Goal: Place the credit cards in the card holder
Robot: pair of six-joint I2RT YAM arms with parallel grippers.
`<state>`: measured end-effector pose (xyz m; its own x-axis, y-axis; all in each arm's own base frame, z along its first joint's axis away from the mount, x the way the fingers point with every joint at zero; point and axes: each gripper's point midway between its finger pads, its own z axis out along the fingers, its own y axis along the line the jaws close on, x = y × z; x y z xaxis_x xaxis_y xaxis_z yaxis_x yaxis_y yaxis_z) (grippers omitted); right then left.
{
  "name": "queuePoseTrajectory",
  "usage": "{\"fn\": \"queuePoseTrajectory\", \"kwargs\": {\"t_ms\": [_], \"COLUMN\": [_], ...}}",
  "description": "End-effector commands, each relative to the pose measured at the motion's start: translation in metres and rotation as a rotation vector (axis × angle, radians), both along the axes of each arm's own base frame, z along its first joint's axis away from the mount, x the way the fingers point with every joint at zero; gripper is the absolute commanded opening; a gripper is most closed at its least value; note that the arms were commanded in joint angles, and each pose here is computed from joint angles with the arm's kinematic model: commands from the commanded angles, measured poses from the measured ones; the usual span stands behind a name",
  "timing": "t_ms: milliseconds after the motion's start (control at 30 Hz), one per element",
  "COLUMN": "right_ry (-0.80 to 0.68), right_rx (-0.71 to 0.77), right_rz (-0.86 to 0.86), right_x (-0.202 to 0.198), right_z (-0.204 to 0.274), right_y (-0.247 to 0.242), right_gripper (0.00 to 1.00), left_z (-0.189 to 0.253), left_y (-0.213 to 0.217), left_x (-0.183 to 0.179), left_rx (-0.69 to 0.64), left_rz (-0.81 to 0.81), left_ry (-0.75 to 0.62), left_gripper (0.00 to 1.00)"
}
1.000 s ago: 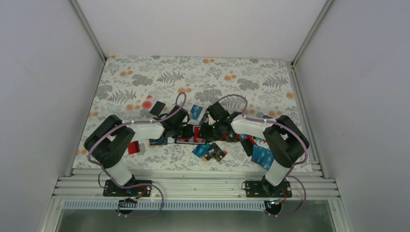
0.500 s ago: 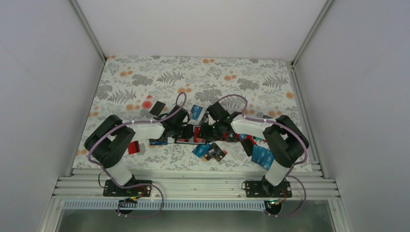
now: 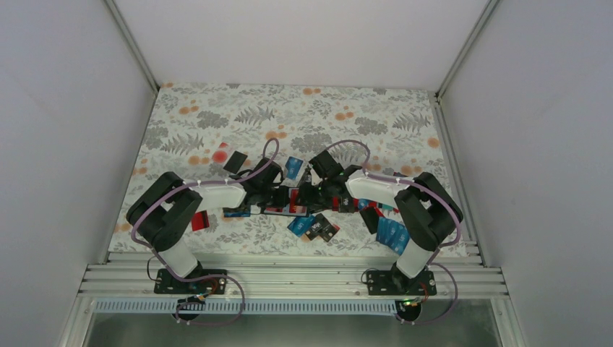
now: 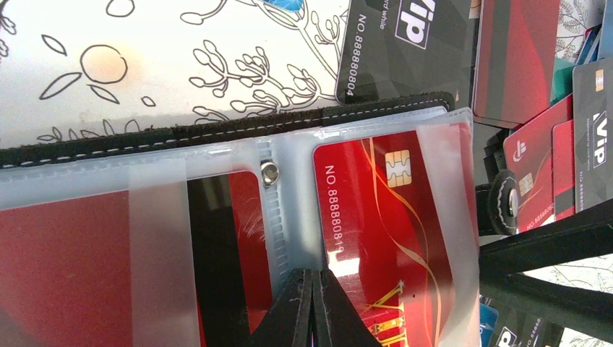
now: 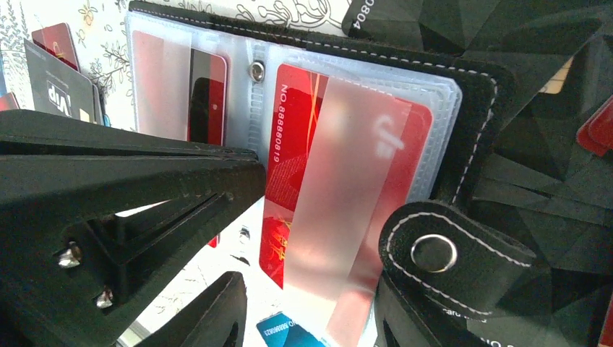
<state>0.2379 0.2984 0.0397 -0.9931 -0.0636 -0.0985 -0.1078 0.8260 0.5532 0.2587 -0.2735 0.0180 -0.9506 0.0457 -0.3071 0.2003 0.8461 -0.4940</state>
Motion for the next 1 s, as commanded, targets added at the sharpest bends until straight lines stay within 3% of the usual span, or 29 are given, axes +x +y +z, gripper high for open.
{"fn": "queuePoseTrajectory", "kwargs": {"t_ms": [0, 600, 967], "right_ry": [-0.066, -0.075, -0.066], "right_rx": [0.11, 0.146, 0.148], "right_rz": [0.045, 0.102, 0.122], "right_x": [0.009, 0.007, 0.009], "right_z": [0.036, 0.046, 0.043], "right_y": [0.024, 0.046, 0.061], "right_gripper": [0.46, 0.46, 0.46], "left_z": [-0.004, 0.013, 0.06], "left_y": [-0.004, 0.018, 0.042], "left_x": [-0.006, 0.0, 0.006], "left_rx": [0.012, 0.087, 0.068], "left_rz": [-0.018, 0.079, 0.165], "left_ry": [0.015, 0.001, -0.053], "left_gripper": [0.02, 0.02, 0.02]}}
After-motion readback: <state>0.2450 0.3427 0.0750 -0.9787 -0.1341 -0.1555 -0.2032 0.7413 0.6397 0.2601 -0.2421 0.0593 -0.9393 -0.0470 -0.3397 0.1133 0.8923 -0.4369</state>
